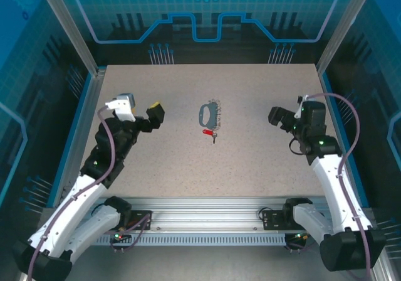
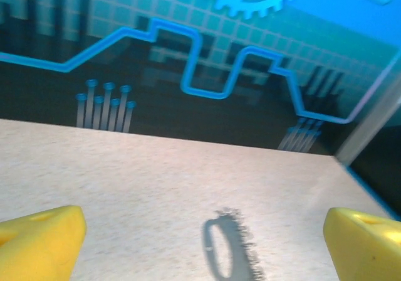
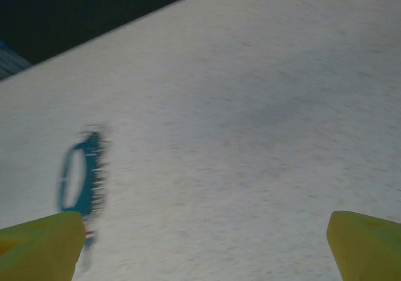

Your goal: Put the keys on the keyring

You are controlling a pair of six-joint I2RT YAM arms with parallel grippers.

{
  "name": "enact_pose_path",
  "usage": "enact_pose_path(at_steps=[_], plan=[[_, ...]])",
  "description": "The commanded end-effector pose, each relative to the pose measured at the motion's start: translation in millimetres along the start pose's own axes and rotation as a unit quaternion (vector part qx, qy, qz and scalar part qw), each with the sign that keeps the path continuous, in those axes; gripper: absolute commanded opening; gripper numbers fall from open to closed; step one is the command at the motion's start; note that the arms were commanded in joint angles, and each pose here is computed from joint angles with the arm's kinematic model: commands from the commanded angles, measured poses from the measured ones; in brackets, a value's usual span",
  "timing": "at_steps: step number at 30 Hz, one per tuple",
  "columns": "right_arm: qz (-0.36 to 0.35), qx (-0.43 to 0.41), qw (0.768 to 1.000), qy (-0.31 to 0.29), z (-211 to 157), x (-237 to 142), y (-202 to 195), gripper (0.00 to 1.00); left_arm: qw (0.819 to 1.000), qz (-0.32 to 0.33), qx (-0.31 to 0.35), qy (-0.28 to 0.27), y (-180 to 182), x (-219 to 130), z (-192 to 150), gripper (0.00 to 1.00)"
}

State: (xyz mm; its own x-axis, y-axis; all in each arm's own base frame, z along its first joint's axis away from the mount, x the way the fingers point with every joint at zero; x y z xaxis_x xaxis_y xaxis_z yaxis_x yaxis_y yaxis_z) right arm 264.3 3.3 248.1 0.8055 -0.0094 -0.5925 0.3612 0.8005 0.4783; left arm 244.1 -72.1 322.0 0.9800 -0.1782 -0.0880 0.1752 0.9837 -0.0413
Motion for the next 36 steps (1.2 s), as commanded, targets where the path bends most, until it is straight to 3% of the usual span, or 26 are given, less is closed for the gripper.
enact_pose_path(at_steps=[1,6,12,19,28,31,36], plan=[[-0.060,-0.009,0.994,-0.094,11.0,19.6,-23.4,1.00,0.994,0.098,0.057,0.002,25.5,-6.3,-36.3,0.99],[-0.066,-0.074,0.991,-0.092,-13.2,49.4,-42.0,1.00,0.978,0.169,0.124,0.003,45.1,-5.7,-97.5,0.99],[-0.048,-0.136,0.985,-0.097,-27.5,84.9,-46.3,1.00,0.967,0.207,0.142,0.045,71.3,34.5,-151.0,0.99],[-0.002,-0.174,0.979,-0.107,-33.9,113.9,-36.4,1.00,0.979,0.149,0.126,0.066,84.4,78.4,-191.3,0.99],[0.062,-0.214,0.967,-0.125,-55.1,136.2,-27.6,1.00,0.987,0.056,0.119,0.098,79.3,93.9,-195.5,0.99],[0.075,-0.228,0.966,-0.095,-59.0,139.2,-22.5,1.00,0.987,0.031,0.102,0.119,82.6,100.5,-195.6,0.99],[0.076,-0.229,0.966,-0.093,-57.7,140.6,-21.2,1.00,0.988,0.039,0.073,0.129,93.4,102.5,-195.7,0.99]])
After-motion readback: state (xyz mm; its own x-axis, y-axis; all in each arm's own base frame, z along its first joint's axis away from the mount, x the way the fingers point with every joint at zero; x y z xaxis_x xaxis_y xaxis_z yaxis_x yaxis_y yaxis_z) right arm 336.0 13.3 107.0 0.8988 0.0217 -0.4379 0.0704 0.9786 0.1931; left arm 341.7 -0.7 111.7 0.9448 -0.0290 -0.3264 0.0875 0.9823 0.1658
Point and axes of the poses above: each hand's point on the last joint's axis, 136 mm out from that joint toward the fingers, its own x axis out along the fingers, its own y axis along the line the jaws close on, z = x × y, the point moved 6 cm from there along -x, back along the fingers, and after that the axes turned 15 degrees about x, right-handed, at the moved point
